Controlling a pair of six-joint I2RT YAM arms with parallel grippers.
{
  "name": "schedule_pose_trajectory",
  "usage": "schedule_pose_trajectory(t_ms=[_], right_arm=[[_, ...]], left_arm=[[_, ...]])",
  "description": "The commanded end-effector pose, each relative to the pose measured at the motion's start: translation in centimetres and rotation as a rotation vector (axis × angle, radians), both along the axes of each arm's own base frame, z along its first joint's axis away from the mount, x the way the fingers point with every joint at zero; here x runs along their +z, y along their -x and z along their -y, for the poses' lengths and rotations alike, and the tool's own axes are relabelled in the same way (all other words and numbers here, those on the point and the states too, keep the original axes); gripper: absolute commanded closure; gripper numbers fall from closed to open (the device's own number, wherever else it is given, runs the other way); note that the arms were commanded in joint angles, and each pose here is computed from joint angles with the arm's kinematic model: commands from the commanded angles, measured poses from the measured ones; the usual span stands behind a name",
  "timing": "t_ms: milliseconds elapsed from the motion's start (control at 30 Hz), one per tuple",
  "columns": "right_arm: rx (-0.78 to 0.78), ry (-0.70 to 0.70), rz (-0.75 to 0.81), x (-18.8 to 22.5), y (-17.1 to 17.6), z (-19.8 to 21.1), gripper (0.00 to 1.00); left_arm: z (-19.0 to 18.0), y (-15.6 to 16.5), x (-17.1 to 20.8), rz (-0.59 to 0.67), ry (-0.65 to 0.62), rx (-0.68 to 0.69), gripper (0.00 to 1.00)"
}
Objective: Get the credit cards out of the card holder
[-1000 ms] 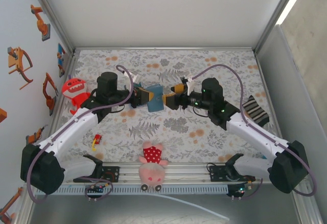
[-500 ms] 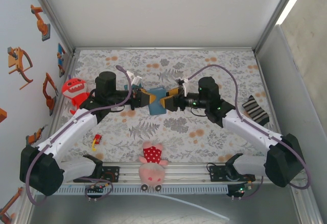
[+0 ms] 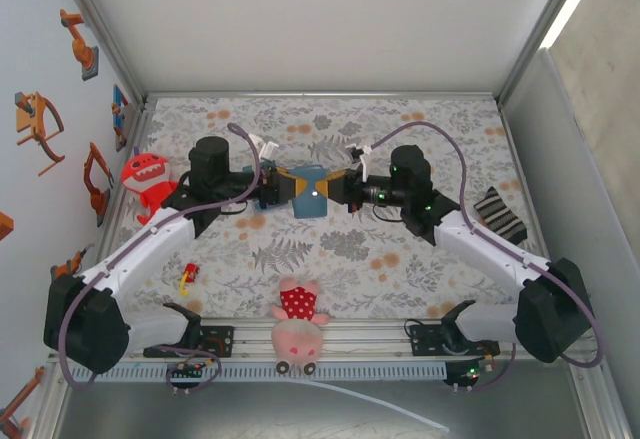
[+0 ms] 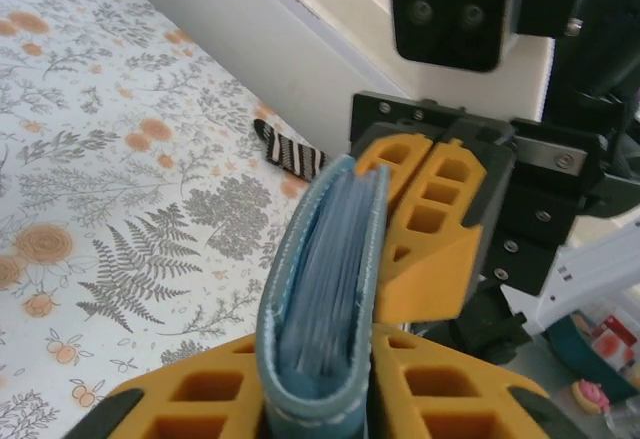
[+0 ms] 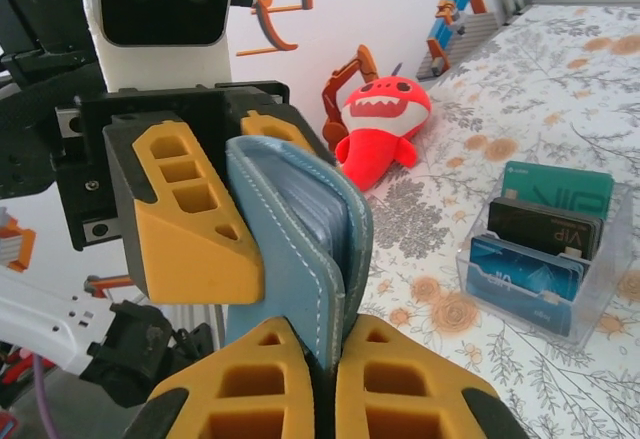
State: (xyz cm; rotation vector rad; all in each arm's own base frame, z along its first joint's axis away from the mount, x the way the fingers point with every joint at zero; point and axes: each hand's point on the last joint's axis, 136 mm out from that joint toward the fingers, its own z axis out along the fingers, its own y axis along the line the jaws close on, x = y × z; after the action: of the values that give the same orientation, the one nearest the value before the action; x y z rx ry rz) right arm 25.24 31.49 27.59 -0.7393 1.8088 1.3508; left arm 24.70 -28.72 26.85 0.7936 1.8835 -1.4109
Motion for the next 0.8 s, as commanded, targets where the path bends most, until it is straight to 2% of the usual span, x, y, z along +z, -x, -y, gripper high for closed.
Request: schedule_pose_trajectory(t_ms=[0,33,133,167,300,533,667,767], right_arm=[[-0.036,-0.02,0.033,2.0,-0.6,-0.3,1.0],[-0.053,-0.015,0.028,1.8,-0.9,-0.1,1.0],[-0.11,-0.008,0.007,1.5,-1.9,0.5,1.0],[-0.125,-0.007,-0.003,1.3,-2.3,0.7,1.0],[-0.179,-0.031,-0.041,1.1,-3.4,1.5,1.0],[-0.235,-0.074,-0.077,1.1,-4.6,2.7,1.0],[-0.241,-0.087,-0.081,1.5,-4.7,2.9,1.0],[-0.226,-0.101,-0.099,1.9,-4.6,2.8,1.0]], left_arm=[[0.8,-0.8,0.9,-0.003,0.055,0.003,0.6],[0.8,-1.1,0.9,-0.009,0.059,0.011,0.51],[0.3,-2.1,0.9,-0.018,0.07,0.061,0.37],[0.0,-2.4,0.7,-0.025,0.071,0.083,0.29],[-1.7,-3.7,0.4,-0.029,0.057,0.218,0.03],[-4.2,-4.4,-1.4,-0.055,0.011,0.404,0.03],[-3.9,-3.8,-2.0,-0.083,0.042,0.39,0.03],[-2.6,-2.8,-2.7,-0.094,0.036,0.323,0.02]])
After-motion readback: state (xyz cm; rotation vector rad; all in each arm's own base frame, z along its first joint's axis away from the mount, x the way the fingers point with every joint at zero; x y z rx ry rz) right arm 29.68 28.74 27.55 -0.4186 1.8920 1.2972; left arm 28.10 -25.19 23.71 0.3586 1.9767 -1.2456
